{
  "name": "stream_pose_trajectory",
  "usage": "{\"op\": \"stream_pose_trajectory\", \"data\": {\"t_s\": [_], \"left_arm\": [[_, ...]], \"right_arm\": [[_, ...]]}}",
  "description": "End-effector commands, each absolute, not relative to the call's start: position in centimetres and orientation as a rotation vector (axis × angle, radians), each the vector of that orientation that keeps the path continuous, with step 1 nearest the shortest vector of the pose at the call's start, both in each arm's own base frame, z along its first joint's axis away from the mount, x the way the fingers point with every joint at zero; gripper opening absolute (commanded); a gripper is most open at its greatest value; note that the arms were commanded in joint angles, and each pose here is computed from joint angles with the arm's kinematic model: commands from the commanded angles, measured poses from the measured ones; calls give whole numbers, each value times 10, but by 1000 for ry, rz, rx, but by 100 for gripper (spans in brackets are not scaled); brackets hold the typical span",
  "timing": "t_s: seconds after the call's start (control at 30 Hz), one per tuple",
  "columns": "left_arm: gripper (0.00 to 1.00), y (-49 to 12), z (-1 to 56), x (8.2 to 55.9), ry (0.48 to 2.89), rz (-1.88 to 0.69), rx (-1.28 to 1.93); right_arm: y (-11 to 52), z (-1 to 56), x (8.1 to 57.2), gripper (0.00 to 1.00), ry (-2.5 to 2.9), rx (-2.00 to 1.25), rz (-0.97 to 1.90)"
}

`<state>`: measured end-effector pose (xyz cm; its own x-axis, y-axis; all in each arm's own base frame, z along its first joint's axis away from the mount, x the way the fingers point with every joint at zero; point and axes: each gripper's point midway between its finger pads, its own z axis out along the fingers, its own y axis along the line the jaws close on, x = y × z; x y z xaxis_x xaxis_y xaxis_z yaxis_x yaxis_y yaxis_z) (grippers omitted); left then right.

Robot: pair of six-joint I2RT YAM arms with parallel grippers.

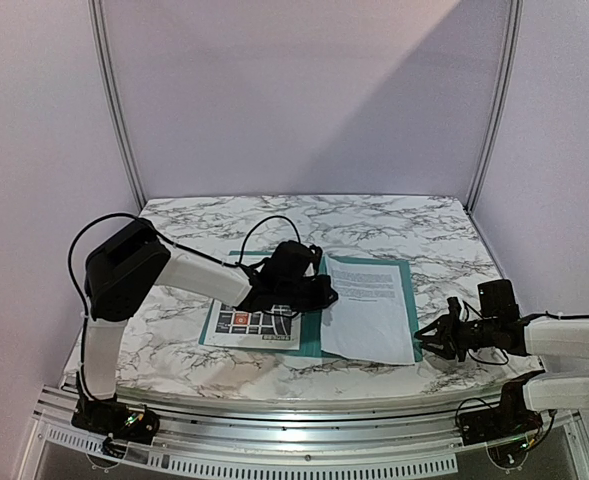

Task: Put the files into the folder

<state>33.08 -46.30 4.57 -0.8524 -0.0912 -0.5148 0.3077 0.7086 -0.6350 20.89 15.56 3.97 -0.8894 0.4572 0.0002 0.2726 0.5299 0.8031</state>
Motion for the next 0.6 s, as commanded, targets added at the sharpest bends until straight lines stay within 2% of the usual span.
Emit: {"op": "stream_pose_trajectory", "data": {"t_s": [0.0, 0.37, 0.57], "left_arm": [[0, -452, 31, 325, 2442, -993, 267], [0, -472, 27, 330, 2428, -1061, 320], [0, -468, 20, 339, 2458, -985, 341]], "right_arm": [[153, 37, 210, 31, 2567, 620, 1261], [154, 38, 212, 31, 2571, 624, 1266], [155, 38, 213, 31, 2573, 623, 1266]]}}
